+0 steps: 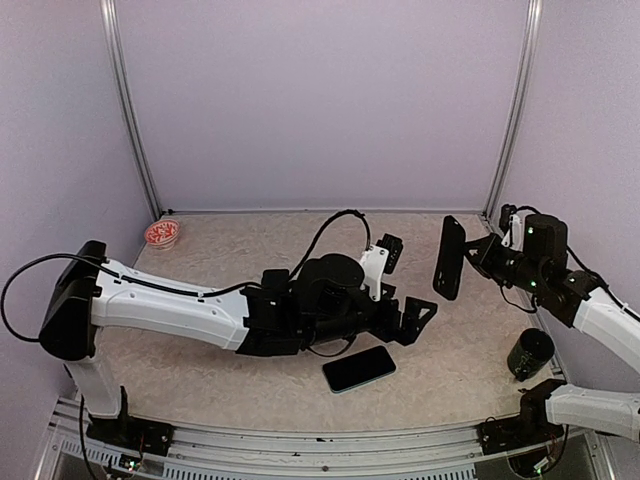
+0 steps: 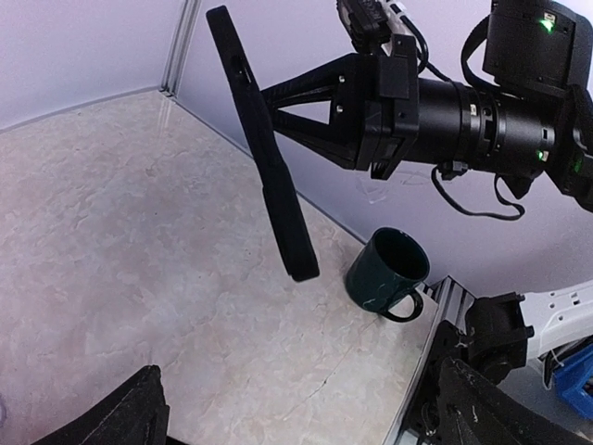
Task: Put the phone into the phone case
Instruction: Pass from the right arm to the left, then pass from the left arm to the right
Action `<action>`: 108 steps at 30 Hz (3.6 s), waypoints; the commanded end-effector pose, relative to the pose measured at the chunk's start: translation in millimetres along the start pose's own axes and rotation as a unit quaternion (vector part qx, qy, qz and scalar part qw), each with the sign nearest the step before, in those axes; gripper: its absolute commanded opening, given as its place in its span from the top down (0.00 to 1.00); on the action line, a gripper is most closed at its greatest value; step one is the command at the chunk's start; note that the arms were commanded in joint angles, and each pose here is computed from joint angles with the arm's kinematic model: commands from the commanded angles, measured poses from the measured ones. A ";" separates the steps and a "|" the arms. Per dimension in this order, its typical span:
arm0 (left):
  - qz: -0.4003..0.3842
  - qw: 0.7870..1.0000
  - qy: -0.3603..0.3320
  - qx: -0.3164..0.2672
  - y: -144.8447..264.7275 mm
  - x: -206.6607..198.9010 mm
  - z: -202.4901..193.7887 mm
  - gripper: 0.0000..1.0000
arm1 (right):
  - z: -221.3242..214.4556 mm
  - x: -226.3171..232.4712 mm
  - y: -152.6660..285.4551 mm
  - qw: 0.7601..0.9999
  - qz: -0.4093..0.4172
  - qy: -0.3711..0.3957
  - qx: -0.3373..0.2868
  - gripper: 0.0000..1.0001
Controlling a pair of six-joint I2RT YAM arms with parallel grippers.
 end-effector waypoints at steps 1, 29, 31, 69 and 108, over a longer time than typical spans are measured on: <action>-0.003 1.000 0.022 -0.016 -20.9 -11.5 23.0 0.01 | 2.6 4.1 4.5 1.000 0.003 0.016 -0.009 1.00; -0.009 0.993 0.105 0.060 -86.8 9.2 11.0 0.29 | 5.3 1.7 10.8 0.999 -0.009 0.048 -0.017 1.00; -0.009 0.992 0.108 0.065 -88.3 9.9 7.3 0.32 | 4.3 0.1 9.5 0.999 -0.010 0.049 -0.017 1.00; 0.042 0.987 0.134 0.077 -86.9 51.7 -11.3 1.00 | -24.4 -4.5 -6.0 0.997 0.004 0.068 0.021 0.88; 0.000 0.955 0.007 0.298 117.1 69.2 -71.2 1.00 | -150.2 134.7 5.7 0.812 0.312 0.407 0.280 0.23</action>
Point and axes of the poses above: each gripper's point midway between its finger pads, its own y axis back along the fingers, its own x axis along the line the jaws close on, z = x × y, the point moved 2 cm from there along y, back along the fingers, and after that the axes turned 3 degrees about y, right-handed, at the moved point
